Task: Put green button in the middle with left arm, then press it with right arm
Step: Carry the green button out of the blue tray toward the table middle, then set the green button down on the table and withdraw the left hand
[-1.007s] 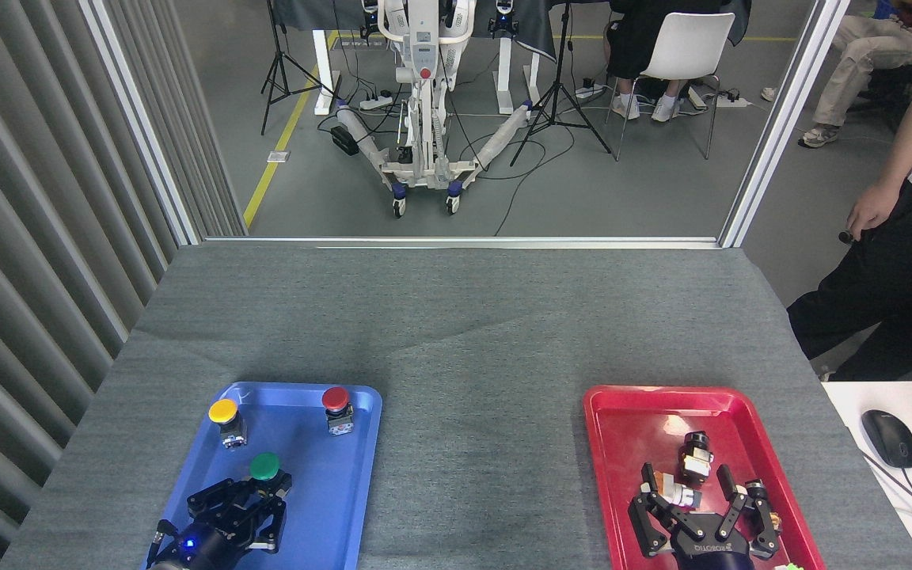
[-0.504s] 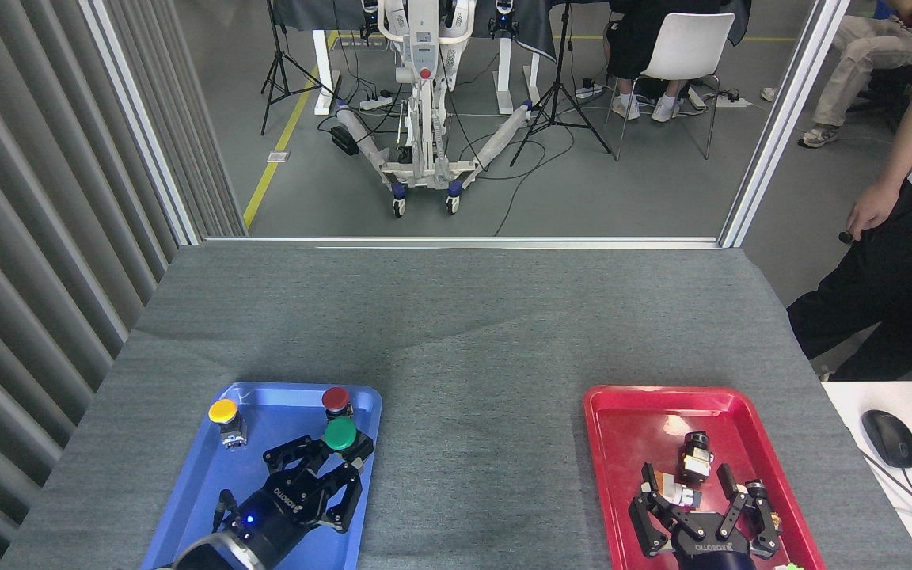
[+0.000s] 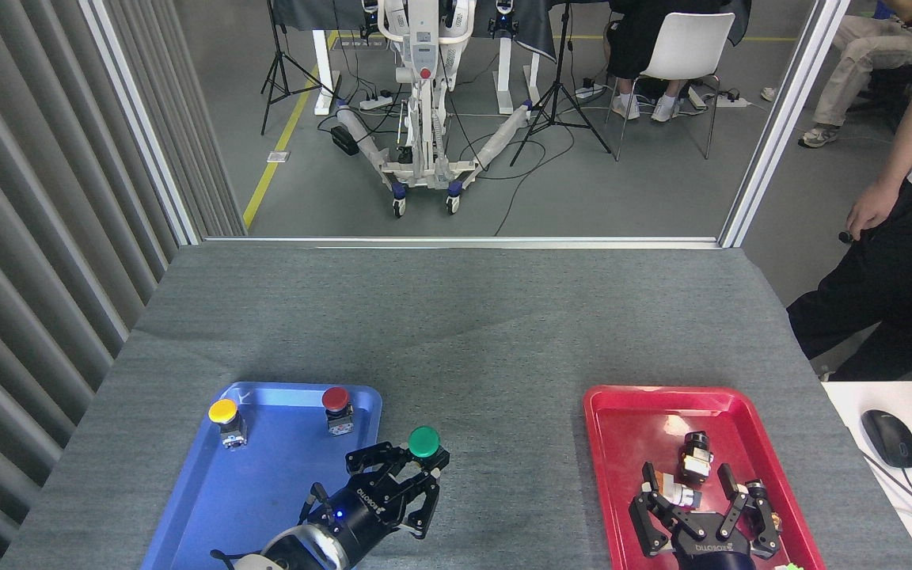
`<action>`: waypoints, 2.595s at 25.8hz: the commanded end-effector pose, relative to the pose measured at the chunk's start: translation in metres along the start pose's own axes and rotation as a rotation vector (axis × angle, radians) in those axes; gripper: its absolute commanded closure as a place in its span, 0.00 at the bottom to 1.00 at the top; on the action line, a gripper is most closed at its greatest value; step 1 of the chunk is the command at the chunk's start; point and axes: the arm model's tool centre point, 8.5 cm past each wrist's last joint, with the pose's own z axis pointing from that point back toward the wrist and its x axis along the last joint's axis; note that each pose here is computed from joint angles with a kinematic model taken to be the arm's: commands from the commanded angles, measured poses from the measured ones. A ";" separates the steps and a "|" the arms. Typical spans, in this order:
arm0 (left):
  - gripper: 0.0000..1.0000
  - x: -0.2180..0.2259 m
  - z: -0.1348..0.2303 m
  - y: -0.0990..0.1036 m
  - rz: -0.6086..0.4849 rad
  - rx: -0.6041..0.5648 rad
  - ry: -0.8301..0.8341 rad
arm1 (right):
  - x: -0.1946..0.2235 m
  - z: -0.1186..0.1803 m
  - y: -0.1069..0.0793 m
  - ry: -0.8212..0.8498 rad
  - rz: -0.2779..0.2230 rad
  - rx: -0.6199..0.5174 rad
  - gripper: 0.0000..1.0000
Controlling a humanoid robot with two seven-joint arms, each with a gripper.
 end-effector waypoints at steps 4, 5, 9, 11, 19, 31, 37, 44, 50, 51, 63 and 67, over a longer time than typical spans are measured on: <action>1.00 0.024 -0.028 -0.019 -0.033 -0.071 -0.025 | 0.000 0.001 0.001 0.005 -0.002 0.002 0.00; 1.00 0.026 -0.032 -0.022 -0.032 -0.081 -0.025 | 0.001 0.001 0.001 0.006 -0.004 0.002 0.00; 1.00 0.044 -0.048 -0.025 -0.035 -0.098 -0.047 | 0.002 0.001 0.001 0.004 -0.002 0.003 0.00; 1.00 0.054 -0.053 -0.027 -0.043 -0.104 -0.058 | 0.002 0.000 0.000 0.001 0.001 -0.002 0.00; 1.00 0.056 -0.055 -0.038 -0.052 -0.137 -0.008 | 0.001 0.001 0.001 0.004 -0.001 0.002 0.00; 0.83 0.042 -0.048 -0.043 -0.058 -0.147 0.066 | 0.001 0.001 0.004 0.006 -0.004 0.015 0.00; 0.01 0.041 -0.043 -0.047 -0.055 -0.145 0.098 | 0.001 0.001 0.004 0.010 -0.008 0.014 0.00; 0.01 0.045 -0.044 -0.040 -0.055 -0.119 0.091 | 0.002 0.001 0.004 0.008 -0.007 0.015 0.00; 0.01 0.040 -0.014 -0.007 -0.010 0.037 0.164 | 0.007 0.000 0.002 -0.011 -0.006 0.010 0.01; 0.01 0.036 -0.001 0.002 0.004 0.080 0.201 | 0.009 0.000 0.002 -0.015 -0.006 0.007 0.01; 0.01 -0.043 0.140 0.014 0.059 0.166 0.633 | 0.069 -0.004 0.000 -0.147 -0.018 -0.001 0.41; 0.01 -0.056 0.153 0.011 0.066 0.169 0.654 | 0.107 -0.009 -0.006 -0.222 -0.004 -0.020 0.55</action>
